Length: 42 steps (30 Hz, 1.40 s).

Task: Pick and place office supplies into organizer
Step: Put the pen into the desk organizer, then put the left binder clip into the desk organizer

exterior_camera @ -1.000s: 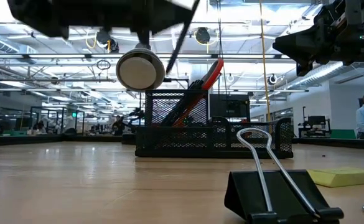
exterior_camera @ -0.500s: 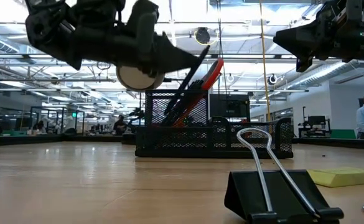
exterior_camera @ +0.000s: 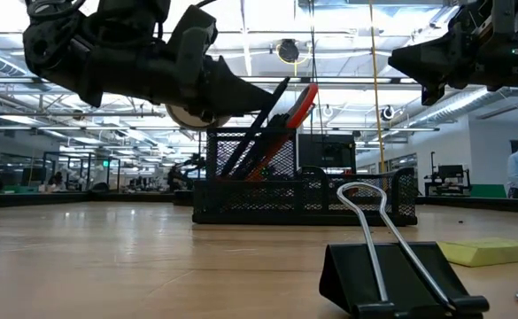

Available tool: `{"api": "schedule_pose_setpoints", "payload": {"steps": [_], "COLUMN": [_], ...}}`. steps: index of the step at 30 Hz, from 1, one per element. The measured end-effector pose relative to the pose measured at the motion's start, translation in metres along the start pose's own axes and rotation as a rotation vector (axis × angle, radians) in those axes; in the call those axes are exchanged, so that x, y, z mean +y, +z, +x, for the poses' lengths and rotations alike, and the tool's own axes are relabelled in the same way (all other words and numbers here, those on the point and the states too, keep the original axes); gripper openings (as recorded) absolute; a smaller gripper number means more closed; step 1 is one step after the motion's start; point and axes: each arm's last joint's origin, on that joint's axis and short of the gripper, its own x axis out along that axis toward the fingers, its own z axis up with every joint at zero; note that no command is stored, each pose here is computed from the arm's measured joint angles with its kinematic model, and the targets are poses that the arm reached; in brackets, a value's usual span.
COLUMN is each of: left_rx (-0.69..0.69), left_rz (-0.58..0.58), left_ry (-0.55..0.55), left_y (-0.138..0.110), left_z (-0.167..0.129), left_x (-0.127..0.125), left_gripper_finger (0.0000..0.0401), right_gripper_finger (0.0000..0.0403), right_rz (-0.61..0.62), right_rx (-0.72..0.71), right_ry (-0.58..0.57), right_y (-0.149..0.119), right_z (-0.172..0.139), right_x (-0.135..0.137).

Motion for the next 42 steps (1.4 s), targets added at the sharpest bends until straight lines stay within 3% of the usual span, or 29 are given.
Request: {"api": "schedule_pose_setpoints", "payload": {"steps": [14,26,30,34,37,42], "left_rx": [0.032,0.032,0.006,-0.026,0.027,0.189], "left_rz": [-0.082,-0.097,-0.097,-0.065,-0.022,0.027], "left_ry": [0.011,0.002,-0.073,-0.164,-0.143,-0.136], "left_y": [-0.004,-0.004,0.011,0.052,0.077,0.084], "left_z": [0.002,0.002,-0.004,-0.031,-0.066,-0.125], "left_x": [0.012,0.011,0.008,-0.008,-0.023,-0.050], "left_gripper_finger": [0.0037,0.0114,0.0116,0.0104,0.0080,0.0013], "right_gripper_finger": [0.0064,0.0064,0.0064,0.0064,0.0064,0.0064], "right_rz": [0.017,0.032,0.032,0.063,0.082,0.082], "right_rx": [-0.014,-0.019,-0.016,-0.009,0.013,0.031], "right_ry": [0.002,0.003,0.004,0.004,0.001,-0.001], "right_y": [0.001,0.002,0.002,0.001,-0.001,-0.003], "right_z": [0.000,0.000,0.000,0.000,0.000,0.000], "right_x": [0.000,0.000,0.000,0.000,0.000,0.000]}}
